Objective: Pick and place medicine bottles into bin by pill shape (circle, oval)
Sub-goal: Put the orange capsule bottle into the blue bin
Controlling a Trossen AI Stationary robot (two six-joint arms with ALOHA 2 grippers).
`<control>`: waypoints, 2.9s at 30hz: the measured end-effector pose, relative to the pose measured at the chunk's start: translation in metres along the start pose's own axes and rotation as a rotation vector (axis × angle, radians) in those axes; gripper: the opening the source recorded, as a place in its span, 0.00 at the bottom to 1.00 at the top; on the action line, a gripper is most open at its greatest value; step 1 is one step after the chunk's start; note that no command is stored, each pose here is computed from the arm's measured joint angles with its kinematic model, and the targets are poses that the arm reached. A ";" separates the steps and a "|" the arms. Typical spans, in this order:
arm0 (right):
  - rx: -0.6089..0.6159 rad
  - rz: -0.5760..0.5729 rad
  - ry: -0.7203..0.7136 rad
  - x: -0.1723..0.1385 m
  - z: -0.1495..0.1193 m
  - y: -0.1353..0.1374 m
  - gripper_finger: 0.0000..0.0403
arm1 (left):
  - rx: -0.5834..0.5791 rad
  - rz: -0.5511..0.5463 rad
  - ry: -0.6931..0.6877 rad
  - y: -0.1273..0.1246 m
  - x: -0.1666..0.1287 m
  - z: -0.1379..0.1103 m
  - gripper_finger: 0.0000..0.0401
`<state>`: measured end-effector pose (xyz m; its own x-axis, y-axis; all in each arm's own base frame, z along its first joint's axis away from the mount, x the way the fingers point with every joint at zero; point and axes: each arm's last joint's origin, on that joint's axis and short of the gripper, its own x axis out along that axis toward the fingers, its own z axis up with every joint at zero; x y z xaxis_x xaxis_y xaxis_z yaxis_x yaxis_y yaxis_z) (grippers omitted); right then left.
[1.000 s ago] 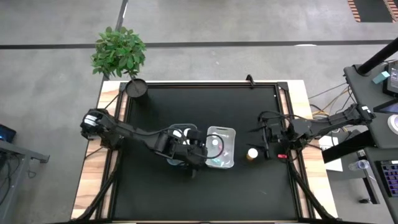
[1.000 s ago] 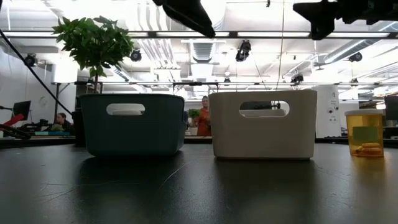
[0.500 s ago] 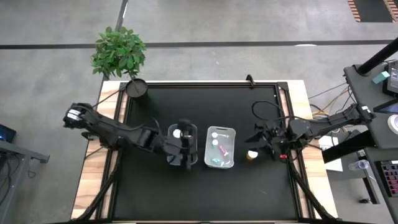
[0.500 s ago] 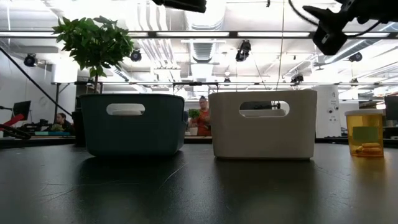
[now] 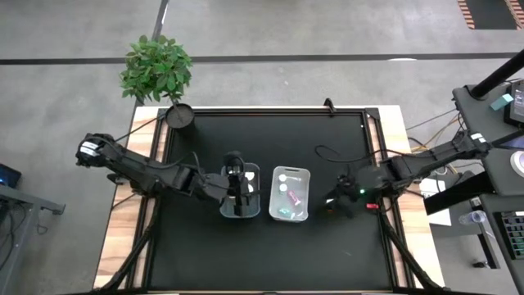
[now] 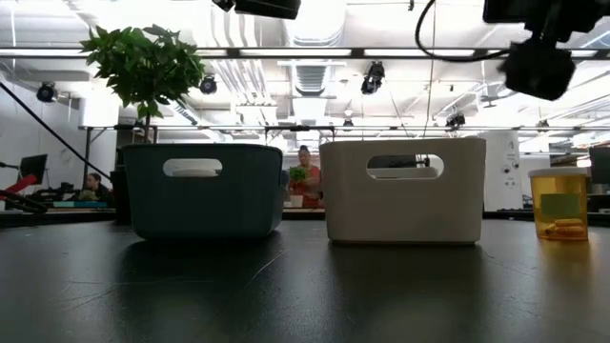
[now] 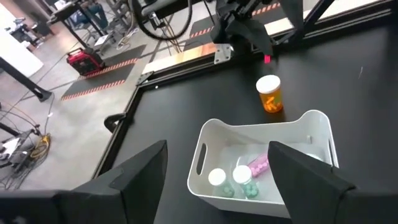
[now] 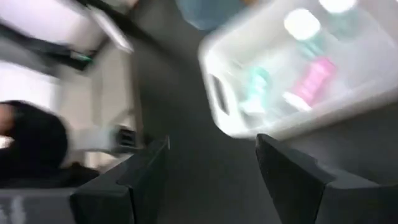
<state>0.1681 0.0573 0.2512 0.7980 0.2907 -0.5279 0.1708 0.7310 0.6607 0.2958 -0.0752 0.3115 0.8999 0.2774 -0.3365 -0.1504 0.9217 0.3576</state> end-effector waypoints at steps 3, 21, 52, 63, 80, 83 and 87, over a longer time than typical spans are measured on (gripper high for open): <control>0.050 -0.158 0.097 0.005 0.004 0.004 0.57 | -0.018 -0.001 0.000 0.000 0.000 0.000 0.65; 0.103 -0.710 0.506 0.032 0.001 0.021 0.58 | -0.027 -0.002 0.000 -0.001 0.000 0.000 0.65; -0.474 -0.430 0.156 0.032 -0.111 -0.080 0.81 | -0.055 -0.001 0.000 0.000 0.000 0.000 0.65; -0.529 -0.389 0.029 0.040 -0.116 -0.089 0.74 | -0.070 0.007 -0.025 0.000 0.000 0.003 0.65; -0.551 -0.393 0.047 0.038 -0.106 -0.071 0.43 | -0.074 0.026 -0.028 0.001 0.000 0.003 0.65; -0.574 -0.451 0.090 0.033 -0.096 -0.057 0.44 | -0.080 0.027 -0.037 0.001 0.000 0.004 0.65; -0.613 -0.515 0.083 0.022 -0.078 -0.034 0.45 | -0.100 0.030 -0.059 0.002 0.000 0.007 0.65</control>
<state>0.1350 0.0876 0.1752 0.6558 -0.1479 -0.7403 0.1389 0.9875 -0.0742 0.2979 -0.0756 0.3181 0.9163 0.2915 -0.2745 -0.2150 0.9365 0.2769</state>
